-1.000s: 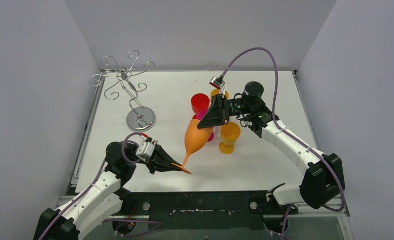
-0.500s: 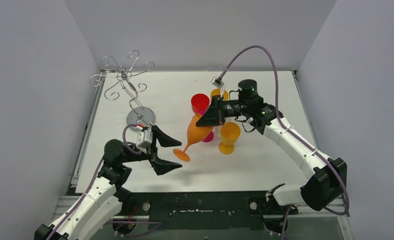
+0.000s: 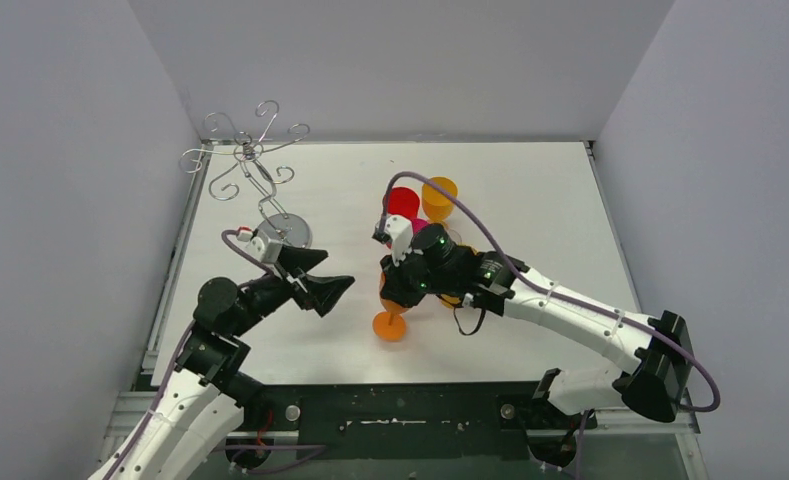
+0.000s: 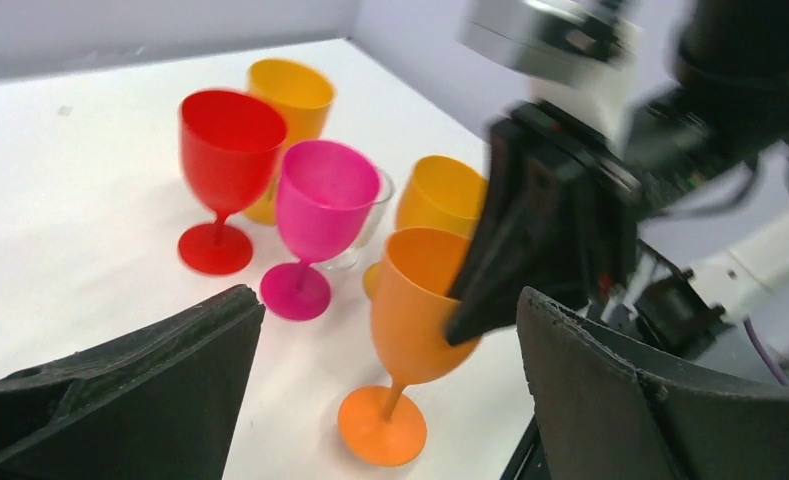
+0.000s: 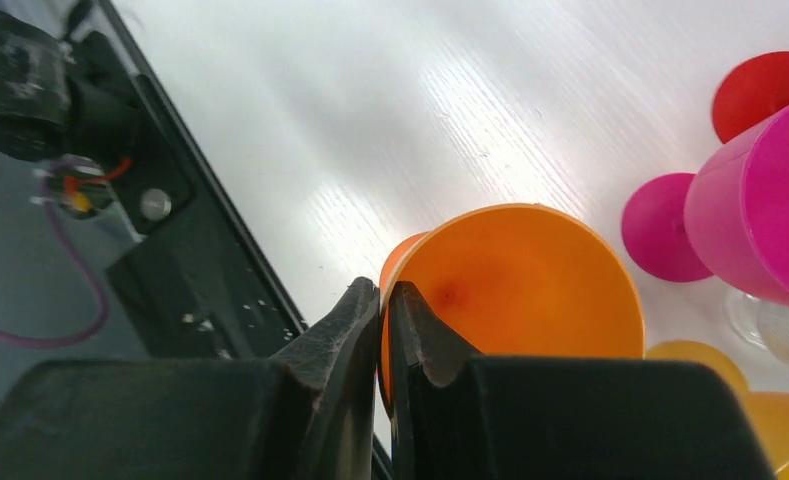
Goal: Take the wine glass off the wine glass rack
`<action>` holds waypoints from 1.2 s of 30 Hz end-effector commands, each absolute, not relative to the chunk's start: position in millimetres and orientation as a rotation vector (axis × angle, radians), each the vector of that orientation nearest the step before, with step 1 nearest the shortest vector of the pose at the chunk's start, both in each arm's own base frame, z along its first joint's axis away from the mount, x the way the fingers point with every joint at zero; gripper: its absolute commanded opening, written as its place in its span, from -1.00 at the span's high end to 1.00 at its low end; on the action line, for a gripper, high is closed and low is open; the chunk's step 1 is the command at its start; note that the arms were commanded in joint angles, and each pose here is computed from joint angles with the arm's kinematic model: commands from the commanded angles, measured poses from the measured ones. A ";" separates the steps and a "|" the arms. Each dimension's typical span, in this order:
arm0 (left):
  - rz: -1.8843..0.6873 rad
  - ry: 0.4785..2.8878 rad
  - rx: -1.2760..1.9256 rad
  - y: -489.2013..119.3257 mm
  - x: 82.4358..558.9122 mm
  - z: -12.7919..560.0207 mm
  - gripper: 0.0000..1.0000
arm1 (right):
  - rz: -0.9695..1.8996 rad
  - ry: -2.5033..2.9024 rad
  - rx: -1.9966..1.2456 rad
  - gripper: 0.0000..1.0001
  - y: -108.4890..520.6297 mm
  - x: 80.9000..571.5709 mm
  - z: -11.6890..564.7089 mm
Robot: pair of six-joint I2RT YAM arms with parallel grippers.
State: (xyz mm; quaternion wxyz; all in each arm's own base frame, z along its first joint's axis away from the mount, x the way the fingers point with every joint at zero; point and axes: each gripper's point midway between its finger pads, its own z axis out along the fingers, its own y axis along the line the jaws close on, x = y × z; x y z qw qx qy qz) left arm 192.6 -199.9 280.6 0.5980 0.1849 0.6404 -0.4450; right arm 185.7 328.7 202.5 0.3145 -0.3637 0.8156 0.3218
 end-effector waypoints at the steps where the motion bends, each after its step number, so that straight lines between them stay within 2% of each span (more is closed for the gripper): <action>1: -0.940 1.660 0.139 -181.0 228.5 267.2 -0.95 | 0.519 2.011 -0.955 1.00 316.9 207.9 201.8; 11: -0.878 1.811 0.094 -179.5 240.4 254.4 -0.95 | 0.351 1.985 -0.880 1.00 308.8 223.4 182.0; 16: -0.795 1.812 0.049 -166.2 245.6 261.7 -0.95 | 0.344 2.003 -0.886 0.89 307.4 222.7 176.1; 19: -0.779 1.799 0.061 -163.8 244.7 270.4 -0.95 | 0.346 2.013 -0.859 0.65 305.7 224.7 179.1; 25: -0.768 1.812 0.080 -164.2 244.5 278.3 -0.95 | 0.353 2.021 -0.844 0.59 304.8 227.7 187.5; 28: -0.779 1.814 0.098 -166.6 243.3 282.4 -0.95 | 0.361 2.024 -0.832 0.43 305.0 228.3 198.4; 30: -0.781 1.819 0.100 -167.4 243.4 283.9 -0.95 | 0.385 2.013 -0.826 0.41 307.3 227.4 209.7; 33: -0.782 1.824 0.105 -168.8 244.8 287.2 -0.95 | 0.446 1.974 -0.790 0.20 310.9 225.4 233.9; 36: -0.776 1.833 0.102 -168.9 246.5 290.1 -0.95 | 0.482 1.917 -0.717 -0.26 306.7 227.2 261.4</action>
